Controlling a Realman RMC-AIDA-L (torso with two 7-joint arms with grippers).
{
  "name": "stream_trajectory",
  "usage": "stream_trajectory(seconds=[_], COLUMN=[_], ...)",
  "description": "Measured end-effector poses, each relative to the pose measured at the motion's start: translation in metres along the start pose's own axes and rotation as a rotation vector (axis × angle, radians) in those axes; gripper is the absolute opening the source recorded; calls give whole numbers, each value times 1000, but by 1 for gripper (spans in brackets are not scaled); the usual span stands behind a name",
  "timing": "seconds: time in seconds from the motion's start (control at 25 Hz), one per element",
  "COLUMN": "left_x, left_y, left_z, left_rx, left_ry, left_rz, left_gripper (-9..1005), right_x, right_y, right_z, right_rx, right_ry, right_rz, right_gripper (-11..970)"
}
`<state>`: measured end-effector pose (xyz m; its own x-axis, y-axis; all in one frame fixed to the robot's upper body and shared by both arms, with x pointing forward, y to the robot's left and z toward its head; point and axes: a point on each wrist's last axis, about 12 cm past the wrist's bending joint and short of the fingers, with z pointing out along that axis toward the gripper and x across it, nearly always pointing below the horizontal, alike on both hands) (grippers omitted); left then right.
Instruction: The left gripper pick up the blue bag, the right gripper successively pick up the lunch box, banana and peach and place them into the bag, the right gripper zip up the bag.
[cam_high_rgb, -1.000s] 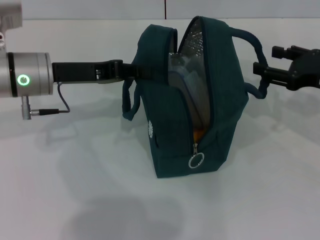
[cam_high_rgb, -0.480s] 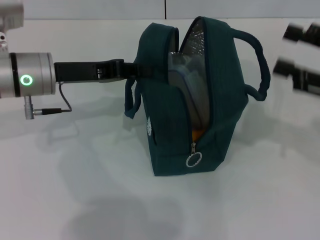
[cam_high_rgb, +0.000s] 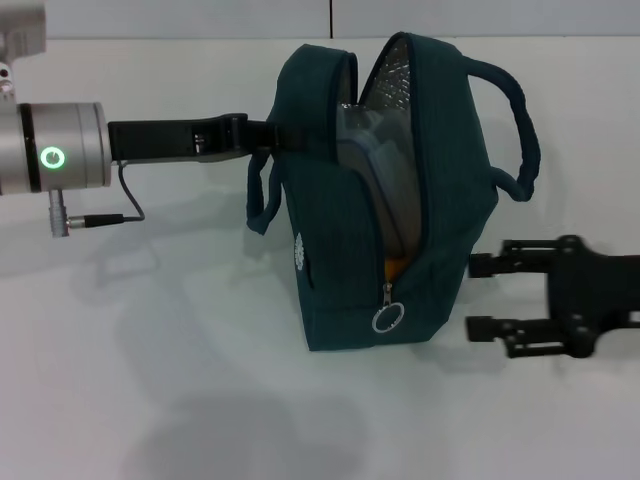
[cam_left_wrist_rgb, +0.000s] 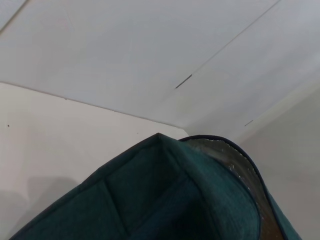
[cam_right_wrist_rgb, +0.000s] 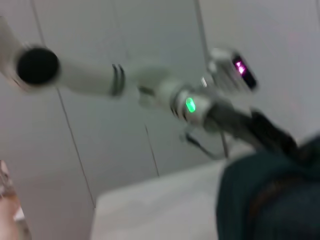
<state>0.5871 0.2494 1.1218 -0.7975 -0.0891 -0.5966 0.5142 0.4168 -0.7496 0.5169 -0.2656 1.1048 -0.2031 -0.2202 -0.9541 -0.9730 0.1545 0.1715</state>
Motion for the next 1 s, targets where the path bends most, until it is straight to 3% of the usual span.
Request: stream_trajectory(seconds=[0.32,0.48,1.0], left_x=[-1,0,0], left_y=[-1,0,-1], left_z=[1,0,1], left_rx=[2,0,4], left_ry=[0,-2,-3], left_rz=[2,-1,3], left_gripper=[49,49,49], right_x=[-4,-7,-5], right_y=[-25,-27,-29], right_z=[41,58,76], right_rx=[-41,-93,-102], right_ry=[112,171,267], right_rz=[29,26,37], right_gripper=[707,707,708])
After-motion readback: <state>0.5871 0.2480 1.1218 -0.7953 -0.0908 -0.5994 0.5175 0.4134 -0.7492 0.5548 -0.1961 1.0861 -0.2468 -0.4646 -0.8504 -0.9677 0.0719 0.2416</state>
